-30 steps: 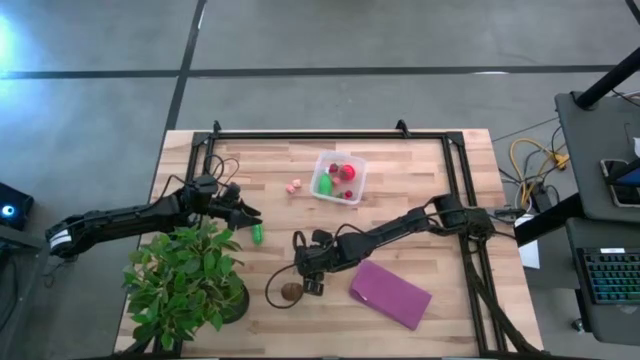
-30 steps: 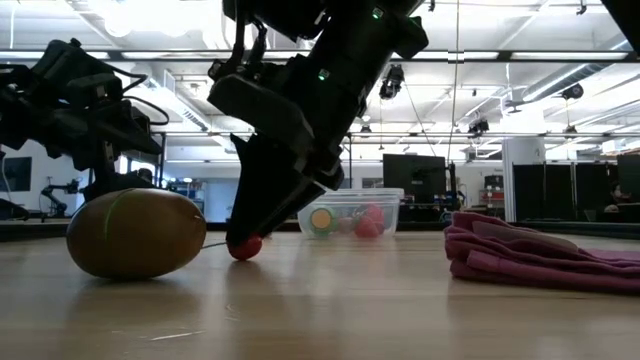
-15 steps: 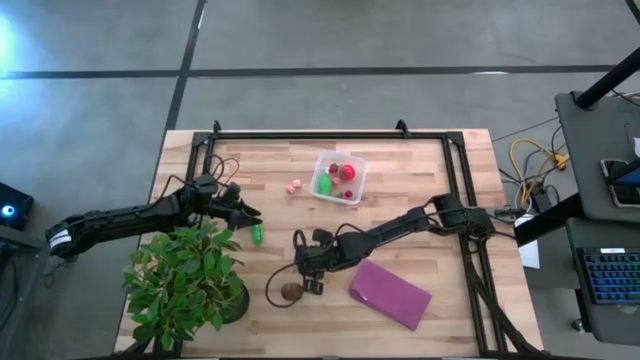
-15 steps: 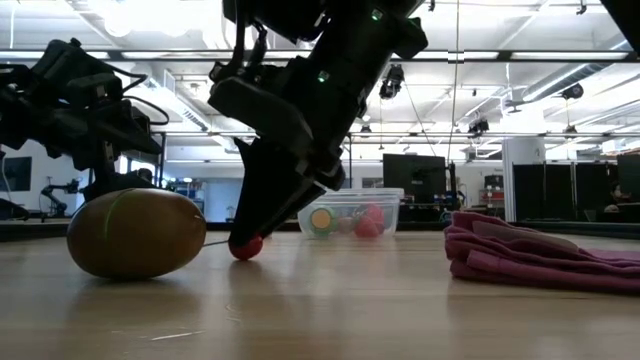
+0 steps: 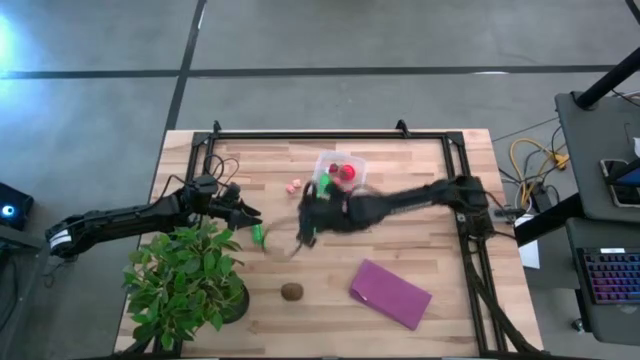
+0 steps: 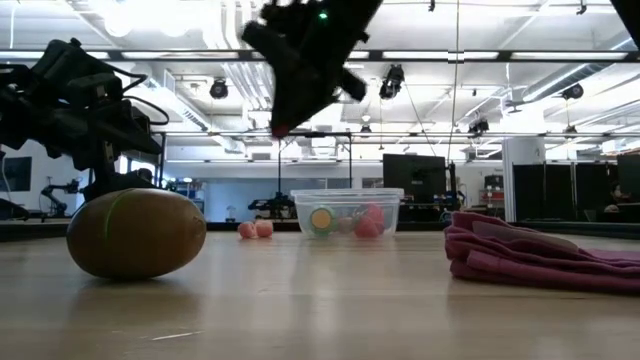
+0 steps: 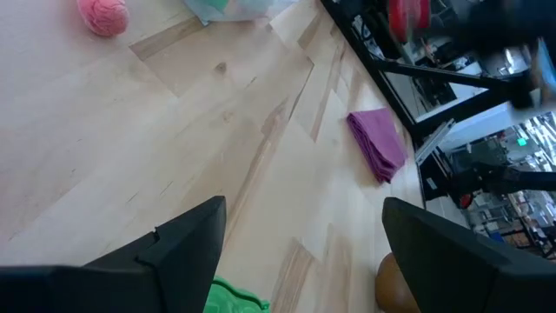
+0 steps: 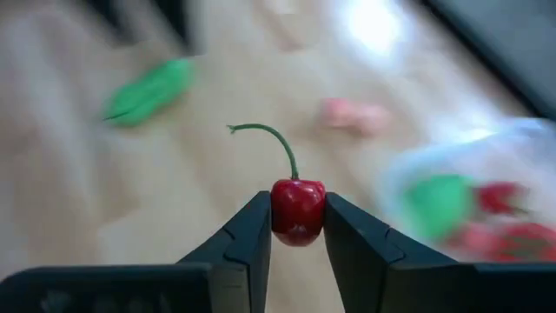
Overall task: Pick and placing Produce into tupperware
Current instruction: Put the red cherry in the transparent bin
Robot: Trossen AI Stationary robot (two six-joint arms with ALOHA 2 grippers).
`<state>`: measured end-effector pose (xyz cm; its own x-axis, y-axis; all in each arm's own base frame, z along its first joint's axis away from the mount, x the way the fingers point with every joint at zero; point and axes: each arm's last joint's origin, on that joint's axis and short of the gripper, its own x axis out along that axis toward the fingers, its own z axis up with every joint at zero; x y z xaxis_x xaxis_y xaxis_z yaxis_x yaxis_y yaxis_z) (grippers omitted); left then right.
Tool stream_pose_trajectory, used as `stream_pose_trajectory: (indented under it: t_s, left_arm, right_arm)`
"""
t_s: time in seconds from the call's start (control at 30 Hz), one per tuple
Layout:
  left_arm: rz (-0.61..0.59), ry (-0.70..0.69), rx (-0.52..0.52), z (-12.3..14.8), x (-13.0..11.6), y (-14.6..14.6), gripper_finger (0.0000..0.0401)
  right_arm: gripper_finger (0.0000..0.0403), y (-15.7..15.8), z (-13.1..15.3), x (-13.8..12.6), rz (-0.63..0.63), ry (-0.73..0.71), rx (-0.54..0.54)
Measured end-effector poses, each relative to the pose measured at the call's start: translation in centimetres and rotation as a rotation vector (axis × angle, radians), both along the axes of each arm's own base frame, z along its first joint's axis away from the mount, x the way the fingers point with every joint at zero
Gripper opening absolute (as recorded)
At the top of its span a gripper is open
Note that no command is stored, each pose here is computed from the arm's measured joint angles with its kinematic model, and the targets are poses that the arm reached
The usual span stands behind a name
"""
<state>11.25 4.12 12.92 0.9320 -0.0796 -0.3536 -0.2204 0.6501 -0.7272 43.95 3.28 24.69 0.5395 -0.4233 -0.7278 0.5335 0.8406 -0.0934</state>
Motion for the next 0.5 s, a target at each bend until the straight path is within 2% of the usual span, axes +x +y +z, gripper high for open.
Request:
stream_pose_trajectory:
  t_s: [0.07, 0.17, 0.27, 0.37, 0.5]
  left_arm:
    - [0.000, -0.001, 0.000, 0.0, 0.0, 0.0, 0.0295]
    - [0.000, 0.000, 0.000, 0.0, 0.0, 0.0, 0.0295]
    - [0.000, 0.000, 0.000, 0.0, 0.0, 0.0, 0.0295]
    - [0.000, 0.000, 0.000, 0.0, 0.0, 0.0, 0.0295]
    - [0.000, 0.000, 0.000, 0.0, 0.0, 0.0, 0.0295]
  right_arm:
    - [0.0095, -2.9, 0.7, -1.1, -0.072, 0.070, 0.010]
    - [0.0095, -7.4, -0.1, -2.5, -0.172, 0.195, 0.061]
    - [0.0095, -10.8, -1.0, -3.3, -0.185, 0.246, 0.137]
    - [0.0095, -13.1, -1.8, -3.8, -0.199, 0.278, 0.213]
    - [0.0108, -14.6, -2.5, -4.4, -0.225, 0.314, 0.250]
